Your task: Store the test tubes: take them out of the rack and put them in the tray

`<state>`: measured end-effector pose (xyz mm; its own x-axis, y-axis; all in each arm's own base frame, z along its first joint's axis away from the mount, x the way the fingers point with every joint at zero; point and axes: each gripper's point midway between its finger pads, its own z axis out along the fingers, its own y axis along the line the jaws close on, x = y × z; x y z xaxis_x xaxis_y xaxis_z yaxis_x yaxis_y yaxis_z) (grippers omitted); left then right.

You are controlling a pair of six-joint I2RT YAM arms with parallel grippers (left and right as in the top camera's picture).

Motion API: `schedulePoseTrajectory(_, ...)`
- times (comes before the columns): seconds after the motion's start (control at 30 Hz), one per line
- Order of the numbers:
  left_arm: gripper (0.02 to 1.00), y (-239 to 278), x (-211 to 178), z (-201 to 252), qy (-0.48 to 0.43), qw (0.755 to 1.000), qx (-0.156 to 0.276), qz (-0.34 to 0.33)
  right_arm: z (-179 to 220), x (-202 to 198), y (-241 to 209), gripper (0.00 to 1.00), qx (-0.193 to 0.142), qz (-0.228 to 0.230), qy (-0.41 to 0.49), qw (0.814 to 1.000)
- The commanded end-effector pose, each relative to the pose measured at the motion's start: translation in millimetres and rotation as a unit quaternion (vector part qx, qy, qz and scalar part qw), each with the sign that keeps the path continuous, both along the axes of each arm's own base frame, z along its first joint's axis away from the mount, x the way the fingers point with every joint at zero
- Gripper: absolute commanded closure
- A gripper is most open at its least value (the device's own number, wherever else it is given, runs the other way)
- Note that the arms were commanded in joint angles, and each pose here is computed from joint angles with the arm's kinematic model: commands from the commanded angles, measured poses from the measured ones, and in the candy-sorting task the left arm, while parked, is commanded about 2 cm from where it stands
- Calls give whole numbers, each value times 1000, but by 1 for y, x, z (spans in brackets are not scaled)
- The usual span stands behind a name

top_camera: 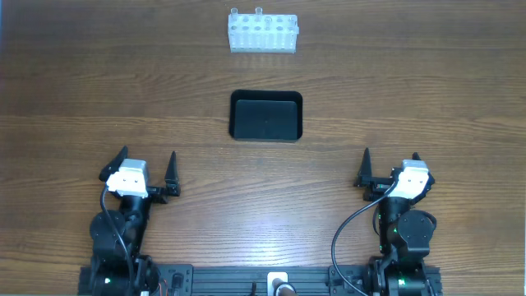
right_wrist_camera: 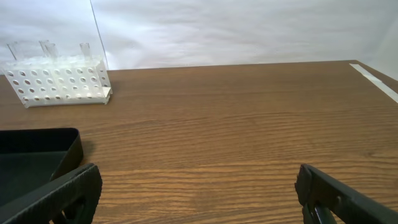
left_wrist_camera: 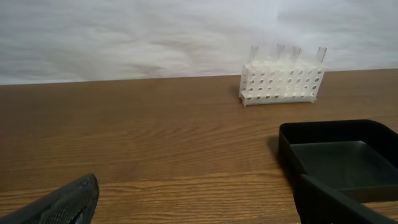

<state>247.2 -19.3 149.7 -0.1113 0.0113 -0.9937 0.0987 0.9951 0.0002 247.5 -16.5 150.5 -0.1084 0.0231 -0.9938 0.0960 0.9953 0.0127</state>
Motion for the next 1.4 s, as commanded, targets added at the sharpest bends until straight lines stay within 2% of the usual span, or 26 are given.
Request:
schedulePoseTrajectory(0.03,18,3,0,-2,1,1000,6,7,-2,0,-1,9,-1,-4,1,1000)
schedulePoseTrajectory(0.23,18,3,1,9,-22,1000,4,7,-2,0,-1,7,-1,-4,1,1000)
schedulePoseTrajectory(0.43,18,3,5,66,-127,992,-2,8,-2,0,-1,9,-1,-4,1,1000)
schedulePoseTrajectory(0.6,20,1,26,105,-140,990,-2,3,-2,0,-1,9,-1,-4,1,1000)
schedulePoseTrajectory(0.8,20,-9,87,138,-96,995,-12,-21,-2,0,-1,7,-1,-4,1,1000)
schedulePoseTrajectory(0.97,18,-24,158,149,-55,997,-30,-36,-2,0,-1,9,-1,-4,1,1000)
schedulePoseTrajectory(1.2,20,-73,247,127,-7,997,-29,-74,-2,0,-1,7,-1,-4,1,1000)
schedulePoseTrajectory(1.4,18,-111,307,98,35,995,-32,-84,-2,0,-1,9,-1,-4,1,1000)
